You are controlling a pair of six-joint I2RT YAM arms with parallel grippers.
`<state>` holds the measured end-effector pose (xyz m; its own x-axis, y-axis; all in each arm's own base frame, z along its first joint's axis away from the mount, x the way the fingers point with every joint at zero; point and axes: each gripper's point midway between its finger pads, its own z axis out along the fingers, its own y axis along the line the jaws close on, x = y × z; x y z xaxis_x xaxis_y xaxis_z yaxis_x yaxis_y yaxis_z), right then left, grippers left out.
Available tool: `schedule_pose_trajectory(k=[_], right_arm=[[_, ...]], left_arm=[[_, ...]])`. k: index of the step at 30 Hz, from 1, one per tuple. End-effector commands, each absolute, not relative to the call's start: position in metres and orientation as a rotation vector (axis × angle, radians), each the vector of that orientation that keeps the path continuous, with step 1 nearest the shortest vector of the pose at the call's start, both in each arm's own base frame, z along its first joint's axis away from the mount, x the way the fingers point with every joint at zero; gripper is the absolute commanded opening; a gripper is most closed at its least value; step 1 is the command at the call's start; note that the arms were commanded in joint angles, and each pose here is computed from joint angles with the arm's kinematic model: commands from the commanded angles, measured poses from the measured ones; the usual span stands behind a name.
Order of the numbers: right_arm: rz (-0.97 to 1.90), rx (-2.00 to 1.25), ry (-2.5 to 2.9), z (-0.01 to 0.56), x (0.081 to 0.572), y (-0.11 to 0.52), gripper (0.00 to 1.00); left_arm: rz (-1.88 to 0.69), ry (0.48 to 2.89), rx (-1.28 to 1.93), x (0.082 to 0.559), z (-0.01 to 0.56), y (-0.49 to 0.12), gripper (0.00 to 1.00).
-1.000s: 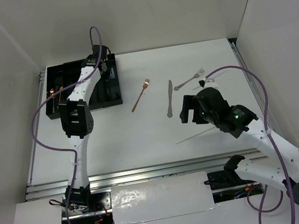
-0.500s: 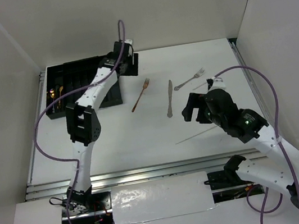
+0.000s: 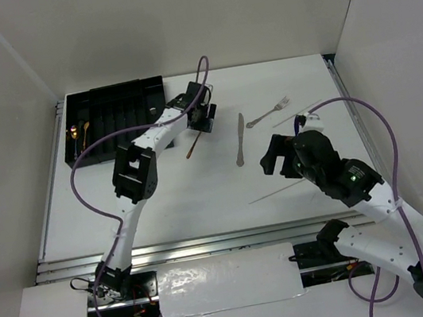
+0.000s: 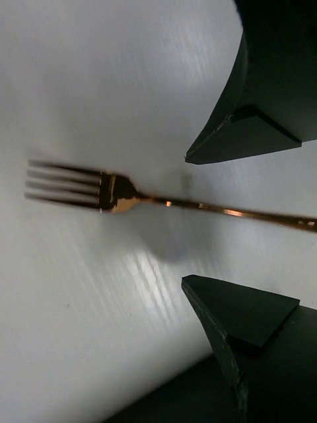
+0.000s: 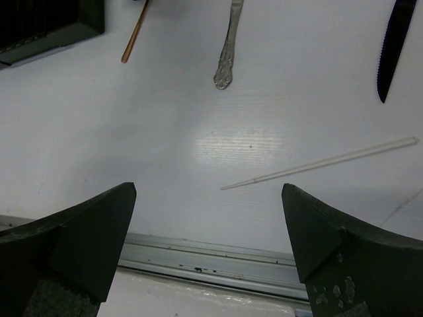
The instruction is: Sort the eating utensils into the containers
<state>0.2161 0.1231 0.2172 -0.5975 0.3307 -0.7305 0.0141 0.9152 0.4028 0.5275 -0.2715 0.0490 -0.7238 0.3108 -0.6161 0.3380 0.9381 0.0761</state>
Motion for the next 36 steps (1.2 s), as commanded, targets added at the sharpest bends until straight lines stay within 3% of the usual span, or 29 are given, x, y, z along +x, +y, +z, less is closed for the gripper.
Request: schedule_pose_trajectory(k=[1, 4, 11, 14, 17, 19, 25, 31, 36], right_arm=[[0.441, 0.244, 2.169, 0.214, 0.22, 0.125, 1.0], [0.444, 0.238, 2.176, 0.211, 0.223, 0.128, 1.0], [0.431, 0.228, 2.178, 0.21, 0.226, 0.129, 1.0], [0.43, 0.227, 2.182, 0.209, 0.225, 0.129, 1.0], [0.431, 0.231, 2.178, 0.21, 0.225, 0.128, 1.0], [0.435, 0.231, 2.175, 0.211, 0.225, 0.128, 1.0], [0.451, 0.233, 2.157, 0.217, 0.221, 0.127, 1.0], [0.47, 0.242, 2.138, 0.222, 0.218, 0.125, 1.0], [0.479, 0.239, 2.143, 0.221, 0.217, 0.127, 1.0]], left_arm=[[-0.061, 2.429, 0.406, 0.54, 0.041, -0.263, 0.81], [-0.066, 2.466, 0.423, 0.534, 0.022, -0.262, 0.79], [-0.103, 2.519, 0.434, 0.522, 0.0, -0.266, 0.59], [-0.082, 2.522, 0.431, 0.52, -0.002, -0.267, 0.39], [-0.042, 2.523, 0.434, 0.518, 0.003, -0.267, 0.09], [-0.021, 2.502, 0.417, 0.52, 0.017, -0.265, 0.0], [-0.123, 2.381, 0.297, 0.525, 0.109, -0.263, 0.0], [-0.18, 2.252, 0.034, 0.536, 0.202, -0.212, 0.0], [-0.196, 2.193, -0.195, 0.55, 0.216, -0.15, 0.0]])
